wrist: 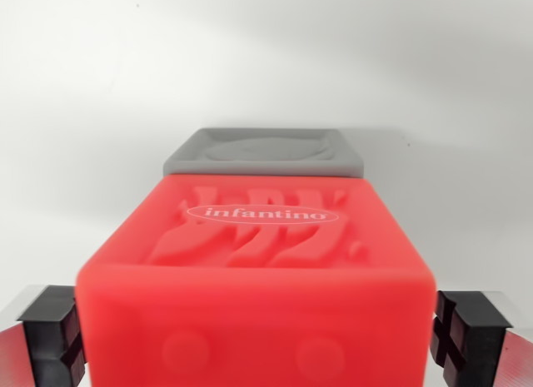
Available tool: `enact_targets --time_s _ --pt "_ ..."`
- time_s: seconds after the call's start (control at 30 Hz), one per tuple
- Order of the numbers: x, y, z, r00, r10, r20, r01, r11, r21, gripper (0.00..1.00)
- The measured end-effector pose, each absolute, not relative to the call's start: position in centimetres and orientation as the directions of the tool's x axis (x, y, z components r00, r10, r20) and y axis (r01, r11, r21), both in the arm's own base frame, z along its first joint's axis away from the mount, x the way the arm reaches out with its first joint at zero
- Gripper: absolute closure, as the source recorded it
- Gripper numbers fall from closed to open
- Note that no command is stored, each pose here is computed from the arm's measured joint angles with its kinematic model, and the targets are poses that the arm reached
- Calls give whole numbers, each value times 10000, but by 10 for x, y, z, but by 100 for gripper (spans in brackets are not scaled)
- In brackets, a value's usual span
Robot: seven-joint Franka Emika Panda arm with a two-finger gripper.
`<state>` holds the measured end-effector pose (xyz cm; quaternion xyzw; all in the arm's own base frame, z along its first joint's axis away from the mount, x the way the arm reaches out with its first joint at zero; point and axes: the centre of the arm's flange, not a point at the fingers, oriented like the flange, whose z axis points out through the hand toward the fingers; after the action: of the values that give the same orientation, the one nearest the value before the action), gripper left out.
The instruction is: Destack cube
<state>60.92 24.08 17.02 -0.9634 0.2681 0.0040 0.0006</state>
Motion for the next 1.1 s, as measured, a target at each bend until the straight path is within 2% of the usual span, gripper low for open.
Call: enact_targets --time_s 0.07,0.1,1.1 --pt "609 241 169 8563 -5165 -79 -5165 -8563 8 0" --pt "609 241 169 8563 -5164 -77 -5164 -8564 6 100" --pt "609 241 170 8564 -5162 -67 -5162 -8564 -3 100"
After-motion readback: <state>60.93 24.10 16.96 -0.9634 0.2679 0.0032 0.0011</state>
